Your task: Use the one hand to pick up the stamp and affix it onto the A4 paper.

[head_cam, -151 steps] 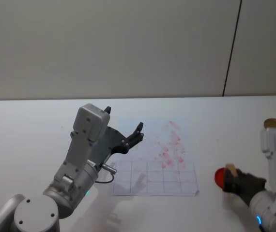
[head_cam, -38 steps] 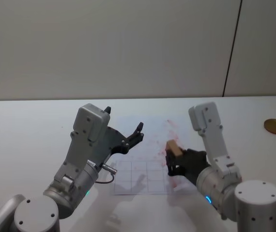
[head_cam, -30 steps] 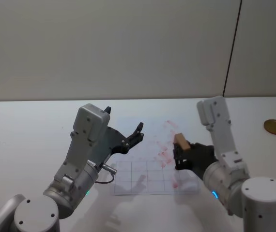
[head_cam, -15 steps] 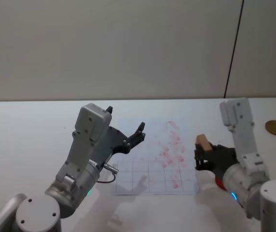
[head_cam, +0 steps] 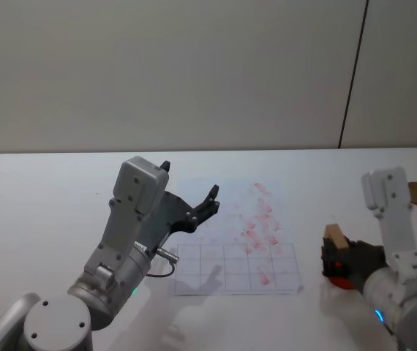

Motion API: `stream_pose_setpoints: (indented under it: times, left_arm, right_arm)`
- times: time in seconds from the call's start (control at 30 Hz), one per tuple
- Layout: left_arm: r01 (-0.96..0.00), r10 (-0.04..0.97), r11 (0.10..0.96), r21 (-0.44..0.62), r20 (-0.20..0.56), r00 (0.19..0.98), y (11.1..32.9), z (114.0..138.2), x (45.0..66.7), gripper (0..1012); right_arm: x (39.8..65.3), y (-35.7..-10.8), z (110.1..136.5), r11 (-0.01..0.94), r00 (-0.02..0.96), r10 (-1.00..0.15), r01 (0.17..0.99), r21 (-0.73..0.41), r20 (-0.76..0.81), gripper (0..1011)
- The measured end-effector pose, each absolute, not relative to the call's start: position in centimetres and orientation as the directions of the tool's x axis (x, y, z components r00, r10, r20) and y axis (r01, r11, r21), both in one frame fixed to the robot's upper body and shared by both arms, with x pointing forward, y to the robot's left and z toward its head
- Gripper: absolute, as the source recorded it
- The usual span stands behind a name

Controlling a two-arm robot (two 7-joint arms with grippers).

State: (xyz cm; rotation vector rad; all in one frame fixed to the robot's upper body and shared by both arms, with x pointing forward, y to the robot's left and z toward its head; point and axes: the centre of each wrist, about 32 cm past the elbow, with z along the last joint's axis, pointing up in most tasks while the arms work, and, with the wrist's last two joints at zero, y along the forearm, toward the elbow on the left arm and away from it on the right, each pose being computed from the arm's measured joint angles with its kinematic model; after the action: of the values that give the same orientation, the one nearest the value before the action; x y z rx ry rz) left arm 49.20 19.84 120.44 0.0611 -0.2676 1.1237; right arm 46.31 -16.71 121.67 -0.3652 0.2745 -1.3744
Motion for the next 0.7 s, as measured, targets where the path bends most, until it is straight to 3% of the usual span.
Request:
stream_pose_setpoints:
  times: [0.7]
  left_arm:
    - [-0.897, 0.882, 0.434, -0.086, 0.242, 0.404, 19.8, 120.4, 49.2, 993]
  right_arm:
    - [46.5, -18.8, 119.8, 0.094, 0.120, -0.992, 0.882, -0.463, 0.028, 218]
